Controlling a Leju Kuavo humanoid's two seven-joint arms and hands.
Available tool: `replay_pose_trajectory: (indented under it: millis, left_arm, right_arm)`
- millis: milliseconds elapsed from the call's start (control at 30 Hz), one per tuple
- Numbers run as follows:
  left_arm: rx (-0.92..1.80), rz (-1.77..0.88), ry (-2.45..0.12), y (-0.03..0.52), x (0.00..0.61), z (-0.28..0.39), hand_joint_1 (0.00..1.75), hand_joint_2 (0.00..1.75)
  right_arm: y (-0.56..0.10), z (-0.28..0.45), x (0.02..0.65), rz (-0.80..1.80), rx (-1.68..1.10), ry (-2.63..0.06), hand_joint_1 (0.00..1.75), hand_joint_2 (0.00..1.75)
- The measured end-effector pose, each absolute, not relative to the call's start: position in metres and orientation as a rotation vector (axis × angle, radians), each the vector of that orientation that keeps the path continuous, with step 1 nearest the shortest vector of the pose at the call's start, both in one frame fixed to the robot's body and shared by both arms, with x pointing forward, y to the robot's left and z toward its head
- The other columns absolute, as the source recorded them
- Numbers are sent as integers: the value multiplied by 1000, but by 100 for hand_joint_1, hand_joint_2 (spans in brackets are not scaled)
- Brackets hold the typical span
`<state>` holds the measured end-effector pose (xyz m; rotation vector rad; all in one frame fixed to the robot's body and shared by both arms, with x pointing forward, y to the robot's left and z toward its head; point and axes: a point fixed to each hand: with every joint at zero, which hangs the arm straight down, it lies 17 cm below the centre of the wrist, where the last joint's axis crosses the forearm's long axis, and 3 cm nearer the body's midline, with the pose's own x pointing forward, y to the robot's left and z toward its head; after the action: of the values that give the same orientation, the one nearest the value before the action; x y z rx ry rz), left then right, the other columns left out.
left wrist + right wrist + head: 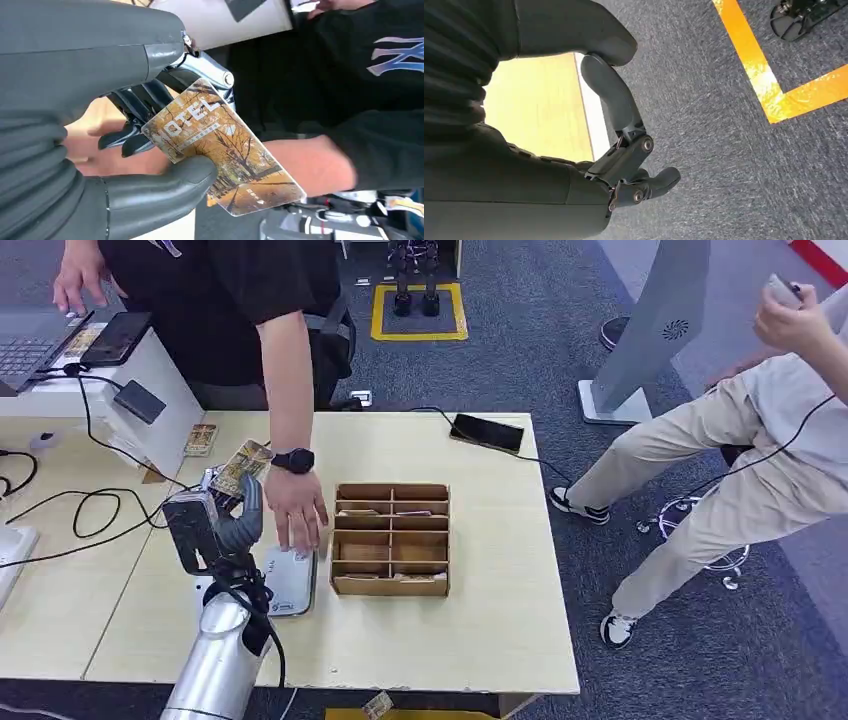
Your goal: Pass the card to the sensor for recognition and then transmit it.
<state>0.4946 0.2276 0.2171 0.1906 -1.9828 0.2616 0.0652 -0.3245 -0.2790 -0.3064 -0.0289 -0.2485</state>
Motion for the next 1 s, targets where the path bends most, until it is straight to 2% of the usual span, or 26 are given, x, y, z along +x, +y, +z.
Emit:
replay_pose_trajectory:
  millis: [300,633,667,700,1000]
  left_arm:
    - [112,265,-2039,216,517,265,175,175]
    - [75,261,-2036,210,524,271,173,175]
    - [75,259,-2033,210,525,270,131,175]
    - [77,256,-2030,210,525,269,0,175]
    - [153,206,-2035,205,526,264,0,175]
  right_arm:
    - [-321,-279,62,-234,-301,-13,0,175]
    - [-317,-279,64,-209,-298,-18,0,175]
    - [-316,-279,64,-208,-298,-16,0,175]
    - [-316,-279,64,-207,-297,-15,0,175]
    - [-317,-279,64,-200,-302,-15,0,175]
